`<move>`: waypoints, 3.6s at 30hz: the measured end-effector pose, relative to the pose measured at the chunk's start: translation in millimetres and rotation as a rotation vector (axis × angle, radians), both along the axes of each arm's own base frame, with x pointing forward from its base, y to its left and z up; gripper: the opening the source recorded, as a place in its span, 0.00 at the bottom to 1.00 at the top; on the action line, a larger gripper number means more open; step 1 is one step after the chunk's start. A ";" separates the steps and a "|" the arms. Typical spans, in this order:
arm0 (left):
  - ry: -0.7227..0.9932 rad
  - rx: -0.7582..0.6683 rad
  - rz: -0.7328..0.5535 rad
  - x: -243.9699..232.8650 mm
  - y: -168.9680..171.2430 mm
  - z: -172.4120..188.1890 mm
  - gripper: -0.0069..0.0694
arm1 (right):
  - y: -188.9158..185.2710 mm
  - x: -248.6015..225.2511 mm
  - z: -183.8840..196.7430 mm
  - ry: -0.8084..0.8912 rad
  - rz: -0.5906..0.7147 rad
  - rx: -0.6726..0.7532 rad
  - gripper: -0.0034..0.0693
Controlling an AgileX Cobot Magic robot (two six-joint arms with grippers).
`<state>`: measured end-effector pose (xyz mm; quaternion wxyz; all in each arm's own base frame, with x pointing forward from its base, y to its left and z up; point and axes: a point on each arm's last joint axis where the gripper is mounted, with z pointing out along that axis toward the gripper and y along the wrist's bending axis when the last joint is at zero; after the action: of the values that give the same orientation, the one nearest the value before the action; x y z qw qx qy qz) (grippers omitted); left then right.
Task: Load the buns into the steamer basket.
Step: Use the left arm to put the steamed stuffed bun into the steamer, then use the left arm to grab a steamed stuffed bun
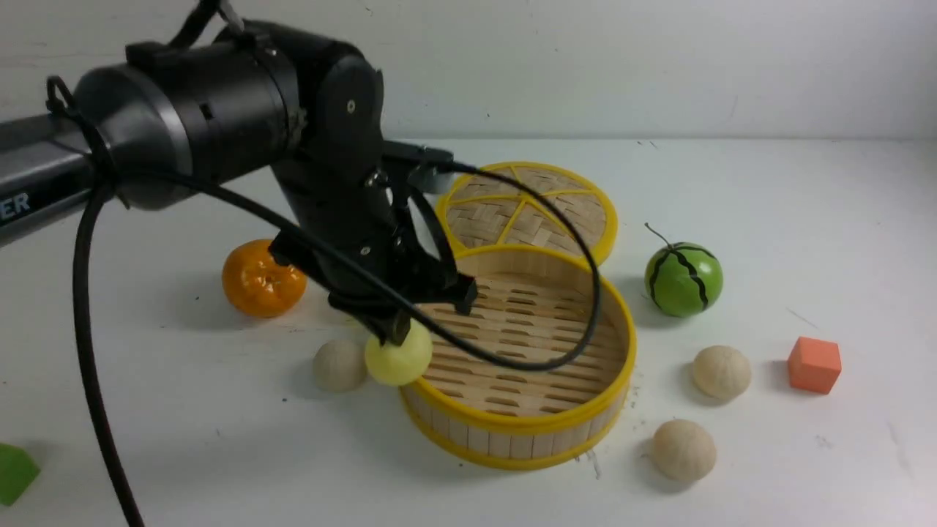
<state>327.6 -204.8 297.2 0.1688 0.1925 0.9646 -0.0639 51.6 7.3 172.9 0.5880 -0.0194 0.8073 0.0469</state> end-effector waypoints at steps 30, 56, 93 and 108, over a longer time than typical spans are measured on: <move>-0.013 0.111 -0.014 107.6 -44.3 -69.8 0.40 | 0.0 0.0 0.0 0.000 0.000 0.001 0.38; 0.088 0.106 0.040 9.4 19.9 -15.2 0.25 | 0.0 0.0 0.0 0.000 0.000 -0.001 0.38; 0.081 0.107 0.156 74.2 51.0 -101.6 0.40 | 0.0 0.0 0.0 0.000 0.000 -0.001 0.38; 0.093 0.094 0.166 68.1 52.1 -88.1 0.40 | 0.0 0.0 0.0 0.000 0.000 0.000 0.38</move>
<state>395.6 -152.7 209.1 0.1192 0.1165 0.9859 -0.0132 51.6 7.3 172.9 0.5880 -0.0195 0.8073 0.0469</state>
